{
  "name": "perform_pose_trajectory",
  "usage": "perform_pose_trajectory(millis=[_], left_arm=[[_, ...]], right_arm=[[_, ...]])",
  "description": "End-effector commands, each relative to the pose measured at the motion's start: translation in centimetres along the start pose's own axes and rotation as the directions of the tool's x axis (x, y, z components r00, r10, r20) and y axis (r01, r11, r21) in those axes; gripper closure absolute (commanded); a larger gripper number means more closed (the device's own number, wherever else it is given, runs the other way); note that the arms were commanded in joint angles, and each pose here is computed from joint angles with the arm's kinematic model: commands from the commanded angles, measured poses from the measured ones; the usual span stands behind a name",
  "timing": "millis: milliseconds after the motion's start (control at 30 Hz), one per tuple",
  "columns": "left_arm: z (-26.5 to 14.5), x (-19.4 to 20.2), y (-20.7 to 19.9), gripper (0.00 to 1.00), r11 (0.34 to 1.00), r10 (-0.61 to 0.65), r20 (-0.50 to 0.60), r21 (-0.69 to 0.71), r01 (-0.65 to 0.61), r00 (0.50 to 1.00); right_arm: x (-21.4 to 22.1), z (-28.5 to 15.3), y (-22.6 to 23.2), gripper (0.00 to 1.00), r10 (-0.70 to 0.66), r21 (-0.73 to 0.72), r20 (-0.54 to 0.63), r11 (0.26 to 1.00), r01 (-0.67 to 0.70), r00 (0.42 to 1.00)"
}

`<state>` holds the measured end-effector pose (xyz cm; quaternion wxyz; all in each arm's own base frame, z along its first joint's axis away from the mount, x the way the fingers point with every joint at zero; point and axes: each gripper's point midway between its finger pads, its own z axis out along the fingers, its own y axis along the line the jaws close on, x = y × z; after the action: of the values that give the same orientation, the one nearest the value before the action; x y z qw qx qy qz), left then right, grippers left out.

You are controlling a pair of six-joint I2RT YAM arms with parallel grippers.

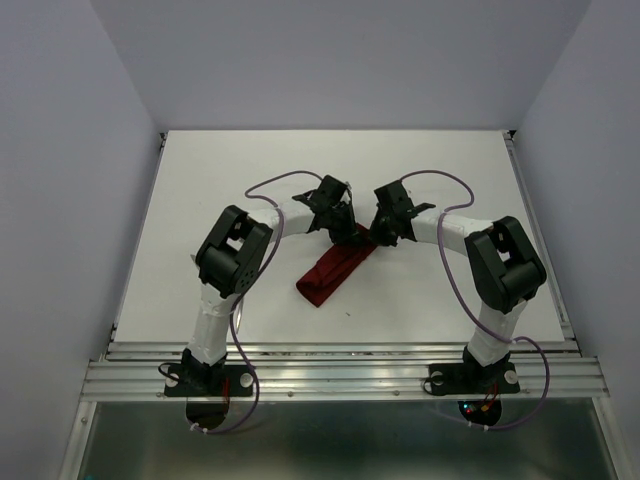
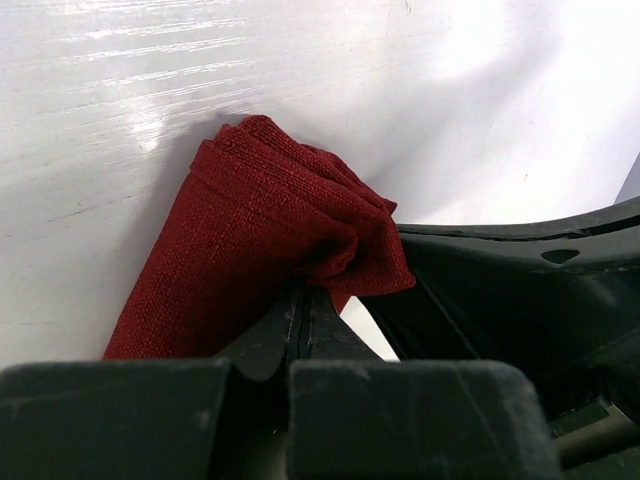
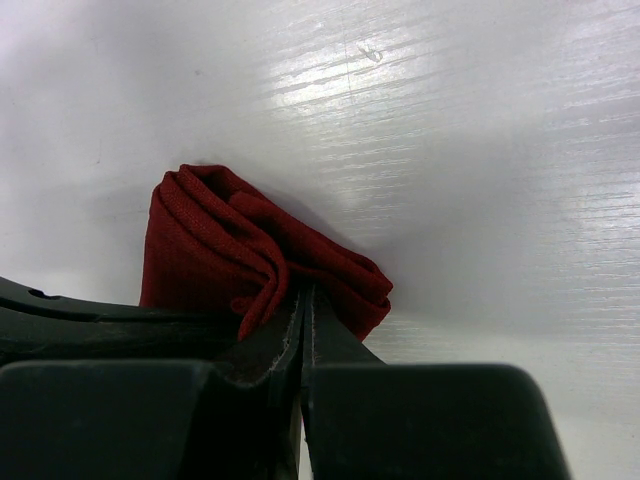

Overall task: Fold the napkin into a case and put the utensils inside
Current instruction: Fold the 2/3-rectangle-folded napkin at the center of the board.

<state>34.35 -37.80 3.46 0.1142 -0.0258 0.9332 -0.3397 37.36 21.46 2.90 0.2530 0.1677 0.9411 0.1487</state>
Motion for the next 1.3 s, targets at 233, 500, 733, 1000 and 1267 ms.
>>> perform_pose_trajectory(millis=[233, 500, 733, 1000, 1267], left_arm=[[1.8, 2.3, 2.0, 1.00, 0.998, 0.068, -0.063, 0.016, -0.067, 0.996], [1.7, 2.5, 2.1, 1.00, 0.995, 0.099, -0.064, 0.027, -0.098, 0.993], [1.5, 2.8, 2.3, 1.00, 0.994, 0.105, -0.069, 0.027, -0.103, 0.992], [1.2, 2.7, 1.9, 1.00, 0.993, 0.118, -0.064, 0.040, -0.115, 0.991], [1.0, 2.6, 1.7, 1.00, 0.991, 0.126, -0.062, 0.046, -0.123, 0.990]], right_arm=[[-2.4, -3.5, 0.1, 0.74, 0.026, -0.020, 0.120, 1.000, -0.024, 0.992], [-2.4, -5.2, 0.1, 0.20, 0.135, -0.133, 0.115, 0.984, -0.120, 0.984], [-0.9, -3.8, -0.2, 0.16, 0.245, -0.184, 0.053, 0.955, -0.231, 0.968], [0.4, -1.7, -1.5, 0.19, 0.295, -0.135, 0.032, 0.948, -0.288, 0.955], [0.0, -0.1, -2.9, 0.29, 0.325, -0.081, 0.086, 0.944, -0.318, 0.942]])
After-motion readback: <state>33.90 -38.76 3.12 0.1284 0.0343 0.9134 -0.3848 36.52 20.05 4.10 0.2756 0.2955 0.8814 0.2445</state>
